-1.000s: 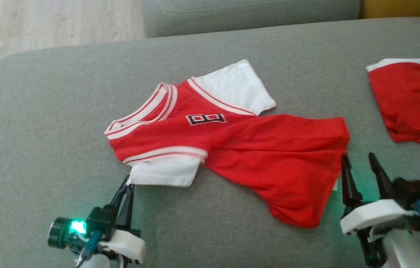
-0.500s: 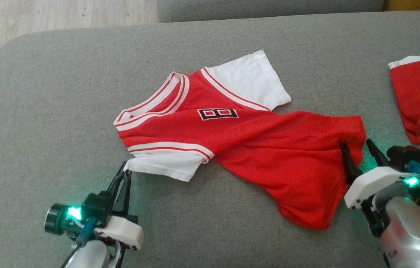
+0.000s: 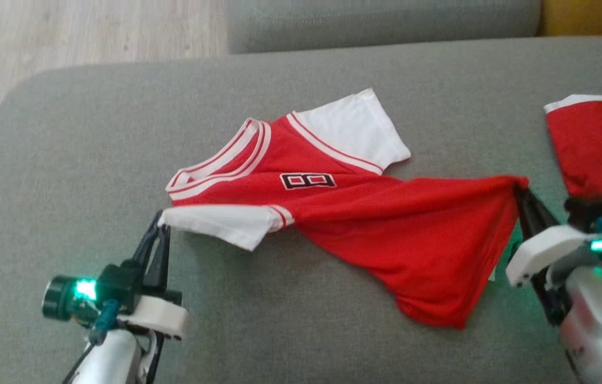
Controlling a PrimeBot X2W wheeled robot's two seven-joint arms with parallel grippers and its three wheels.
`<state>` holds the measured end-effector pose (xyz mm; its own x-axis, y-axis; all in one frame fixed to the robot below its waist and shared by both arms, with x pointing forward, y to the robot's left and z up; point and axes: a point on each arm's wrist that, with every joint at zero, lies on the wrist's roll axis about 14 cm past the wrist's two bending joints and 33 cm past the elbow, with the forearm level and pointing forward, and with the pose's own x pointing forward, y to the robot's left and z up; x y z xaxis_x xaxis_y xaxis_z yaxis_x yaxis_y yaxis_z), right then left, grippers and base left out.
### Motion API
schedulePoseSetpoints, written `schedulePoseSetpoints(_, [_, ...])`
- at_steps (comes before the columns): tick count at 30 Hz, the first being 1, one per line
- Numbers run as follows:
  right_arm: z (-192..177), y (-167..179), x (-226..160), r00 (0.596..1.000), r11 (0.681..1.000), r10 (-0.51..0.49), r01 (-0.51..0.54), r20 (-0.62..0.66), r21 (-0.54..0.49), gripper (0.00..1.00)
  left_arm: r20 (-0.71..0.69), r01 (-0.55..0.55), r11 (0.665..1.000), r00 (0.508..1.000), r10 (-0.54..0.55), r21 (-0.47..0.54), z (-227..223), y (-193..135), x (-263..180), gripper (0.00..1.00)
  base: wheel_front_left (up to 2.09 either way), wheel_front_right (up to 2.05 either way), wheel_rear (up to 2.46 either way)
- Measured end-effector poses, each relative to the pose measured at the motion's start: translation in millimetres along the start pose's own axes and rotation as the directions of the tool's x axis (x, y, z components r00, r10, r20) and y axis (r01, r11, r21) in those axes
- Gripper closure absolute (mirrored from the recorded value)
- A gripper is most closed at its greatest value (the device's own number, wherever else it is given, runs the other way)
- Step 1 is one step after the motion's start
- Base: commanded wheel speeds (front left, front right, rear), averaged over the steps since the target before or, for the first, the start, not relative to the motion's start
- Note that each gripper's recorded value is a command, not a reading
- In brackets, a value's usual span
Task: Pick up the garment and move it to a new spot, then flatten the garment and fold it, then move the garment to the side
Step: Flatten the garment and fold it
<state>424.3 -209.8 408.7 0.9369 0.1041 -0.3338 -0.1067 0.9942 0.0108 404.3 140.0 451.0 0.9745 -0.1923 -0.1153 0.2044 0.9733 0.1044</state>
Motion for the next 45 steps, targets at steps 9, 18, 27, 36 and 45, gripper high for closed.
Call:
schedulePoseSetpoints(9, [129.8,-16.2,-37.3,0.922,0.996,0.011,0.023,0.388,-0.084,1.00,0.394,-0.015,0.996,0.919,-0.022,0.090,139.0,15.3,-13.1,1.00,0.00,0.00,0.00])
schedulePoseSetpoints(18, [244.3,-40.2,-114.9,0.723,0.981,0.011,0.125,0.691,-0.145,1.00,0.761,0.004,0.971,0.621,-0.189,0.238,331.9,-5.3,-63.0,1.00,0.00,0.00,0.00])
schedulePoseSetpoints(27, [260.4,-6.5,-77.6,0.789,0.979,0.106,0.022,0.605,-0.201,1.00,0.632,0.084,0.964,0.740,-0.229,0.251,349.5,-1.2,3.0,1.00,0.00,0.00,0.00])
schedulePoseSetpoints(36, [311.5,-10.4,5.1,0.792,0.974,0.096,0.049,0.603,-0.220,1.00,0.584,-0.003,0.945,0.787,-0.199,0.326,351.4,28.8,89.3,1.00,0.00,0.00,0.00])
schedulePoseSetpoints(45, [368.9,-16.0,52.4,0.695,0.946,0.104,0.152,0.712,-0.286,1.00,0.675,-0.027,0.941,0.703,-0.223,0.339,377.4,27.0,126.5,1.00,0.00,0.00,0.00])
